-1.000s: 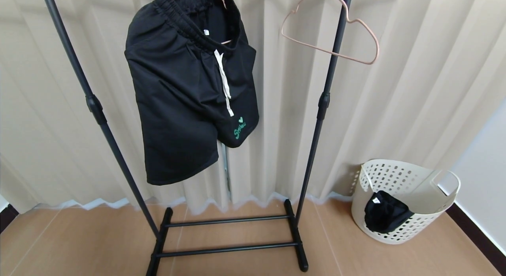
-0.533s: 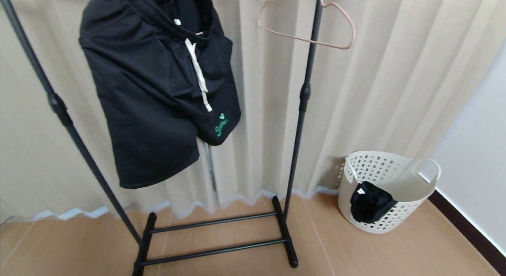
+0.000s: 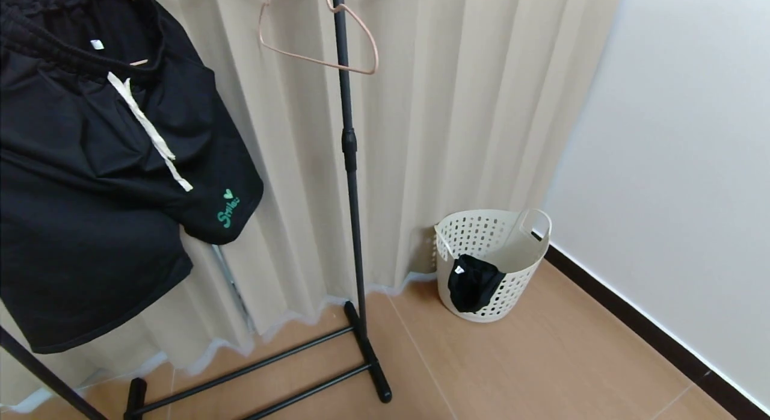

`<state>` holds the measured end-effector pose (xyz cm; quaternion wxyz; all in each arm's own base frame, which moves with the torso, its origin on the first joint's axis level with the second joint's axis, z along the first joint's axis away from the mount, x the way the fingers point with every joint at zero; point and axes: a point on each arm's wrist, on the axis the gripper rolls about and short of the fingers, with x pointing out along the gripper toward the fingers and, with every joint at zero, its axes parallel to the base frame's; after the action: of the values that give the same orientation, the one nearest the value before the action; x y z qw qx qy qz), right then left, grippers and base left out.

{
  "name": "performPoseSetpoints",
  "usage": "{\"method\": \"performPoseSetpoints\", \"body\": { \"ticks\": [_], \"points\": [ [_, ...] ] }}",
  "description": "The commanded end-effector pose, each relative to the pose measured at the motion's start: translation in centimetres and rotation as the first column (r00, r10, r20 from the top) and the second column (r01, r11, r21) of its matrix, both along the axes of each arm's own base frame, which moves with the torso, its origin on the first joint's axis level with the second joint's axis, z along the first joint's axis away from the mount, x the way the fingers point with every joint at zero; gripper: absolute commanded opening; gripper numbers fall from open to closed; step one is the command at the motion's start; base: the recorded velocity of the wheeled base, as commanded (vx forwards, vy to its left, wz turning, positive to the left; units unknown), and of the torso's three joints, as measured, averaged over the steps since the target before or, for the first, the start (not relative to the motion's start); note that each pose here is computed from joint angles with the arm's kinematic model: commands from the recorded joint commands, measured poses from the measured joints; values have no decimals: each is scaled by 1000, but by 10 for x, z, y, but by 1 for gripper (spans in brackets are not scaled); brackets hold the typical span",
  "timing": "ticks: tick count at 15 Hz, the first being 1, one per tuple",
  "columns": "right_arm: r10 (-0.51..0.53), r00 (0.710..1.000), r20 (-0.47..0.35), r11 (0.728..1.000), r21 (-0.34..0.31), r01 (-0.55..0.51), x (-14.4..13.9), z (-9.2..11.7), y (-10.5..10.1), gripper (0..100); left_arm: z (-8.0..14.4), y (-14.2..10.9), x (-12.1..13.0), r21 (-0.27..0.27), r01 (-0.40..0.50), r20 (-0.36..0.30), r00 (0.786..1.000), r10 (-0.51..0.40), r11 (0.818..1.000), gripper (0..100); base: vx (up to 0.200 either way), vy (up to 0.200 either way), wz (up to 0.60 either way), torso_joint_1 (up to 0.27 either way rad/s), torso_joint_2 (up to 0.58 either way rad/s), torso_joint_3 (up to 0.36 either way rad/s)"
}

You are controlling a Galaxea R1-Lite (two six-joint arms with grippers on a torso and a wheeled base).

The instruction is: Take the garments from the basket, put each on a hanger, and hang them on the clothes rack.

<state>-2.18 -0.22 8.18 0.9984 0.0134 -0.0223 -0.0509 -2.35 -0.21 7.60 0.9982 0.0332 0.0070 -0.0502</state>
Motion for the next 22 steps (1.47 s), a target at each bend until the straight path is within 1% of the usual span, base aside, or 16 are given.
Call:
{"method": "performPoseSetpoints", "body": {
  "ticks": [1,4,7,16,22],
  "points": [
    [0,1000,-2,1000,0,0,0,0,0,100,0,0,0,0,0,-1,1000,0,1000,100,0,-200,0,2,7,2],
    [0,1000,-4,1000,0,0,0,0,0,100,0,0,0,0,0,-2,1000,0,1000,100,0,-200,0,-1,2,6],
    [-1,1000,-4,1000,-2,1,0,0,0,100,0,0,0,-1,0,-3,1000,0,1000,100,200,-200,0,4,2,1],
    [-1,1000,-4,1000,-2,1,0,0,0,100,0,0,0,-4,-5,-1,1000,5,1000,100,200,0,0,3,2,7],
    [0,1000,-4,1000,0,0,0,0,0,100,0,0,0,-9,-10,-3,1000,10,1000,100,0,0,0,0,0,0]
  ]
}}
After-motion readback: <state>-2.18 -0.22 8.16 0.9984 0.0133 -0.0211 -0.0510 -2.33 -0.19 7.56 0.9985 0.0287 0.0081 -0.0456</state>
